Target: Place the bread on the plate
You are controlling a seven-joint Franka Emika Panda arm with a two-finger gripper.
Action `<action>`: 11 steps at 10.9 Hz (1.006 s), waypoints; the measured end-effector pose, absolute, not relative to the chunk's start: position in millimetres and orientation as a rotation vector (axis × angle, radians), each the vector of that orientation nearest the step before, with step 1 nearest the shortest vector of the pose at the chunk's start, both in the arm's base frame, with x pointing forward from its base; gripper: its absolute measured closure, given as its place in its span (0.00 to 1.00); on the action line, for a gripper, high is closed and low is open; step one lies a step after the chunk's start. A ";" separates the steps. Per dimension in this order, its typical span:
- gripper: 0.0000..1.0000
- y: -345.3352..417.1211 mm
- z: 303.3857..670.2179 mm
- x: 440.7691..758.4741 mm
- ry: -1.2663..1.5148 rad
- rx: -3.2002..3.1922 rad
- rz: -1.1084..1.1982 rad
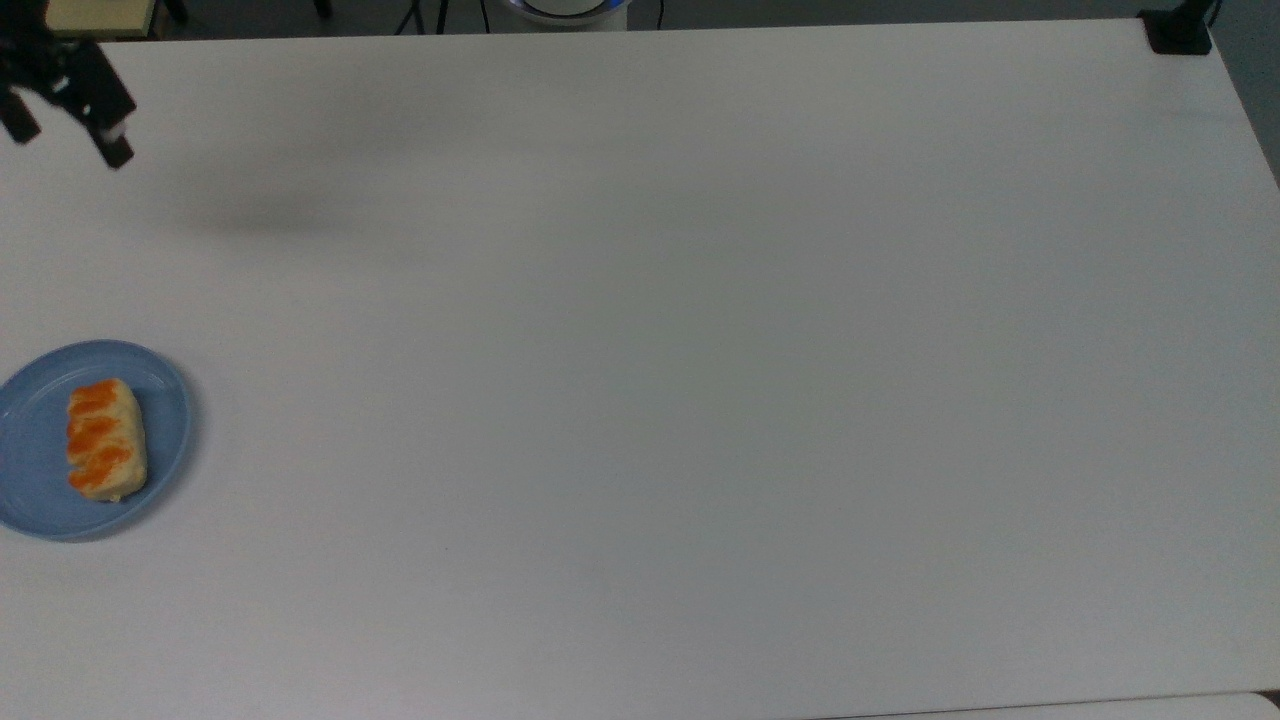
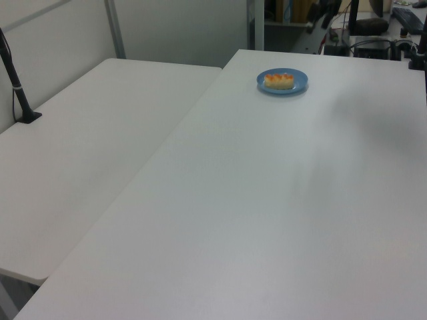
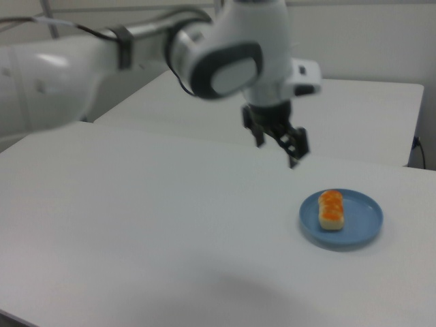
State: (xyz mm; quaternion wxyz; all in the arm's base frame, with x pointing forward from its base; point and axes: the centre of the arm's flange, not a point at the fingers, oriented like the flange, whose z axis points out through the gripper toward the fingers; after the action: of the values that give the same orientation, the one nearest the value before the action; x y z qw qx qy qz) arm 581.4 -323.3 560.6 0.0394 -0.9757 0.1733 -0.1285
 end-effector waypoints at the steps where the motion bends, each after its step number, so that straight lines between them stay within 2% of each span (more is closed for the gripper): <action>1: 0.00 -306.6 594.6 556.4 0.524 -2.968 -0.322; 5: 0.00 -249.0 667.7 496.2 0.425 -2.932 -0.173; 7: 0.00 -204.2 687.9 485.5 0.379 -2.938 -0.132; 9: 0.00 -154.8 685.0 492.6 0.303 -3.012 -0.071; 11: 0.00 -88.2 659.7 513.3 0.151 -3.135 0.034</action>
State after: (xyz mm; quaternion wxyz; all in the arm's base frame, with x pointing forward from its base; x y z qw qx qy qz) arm 513.3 -88.2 659.7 0.0013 -0.9988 0.0480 0.0108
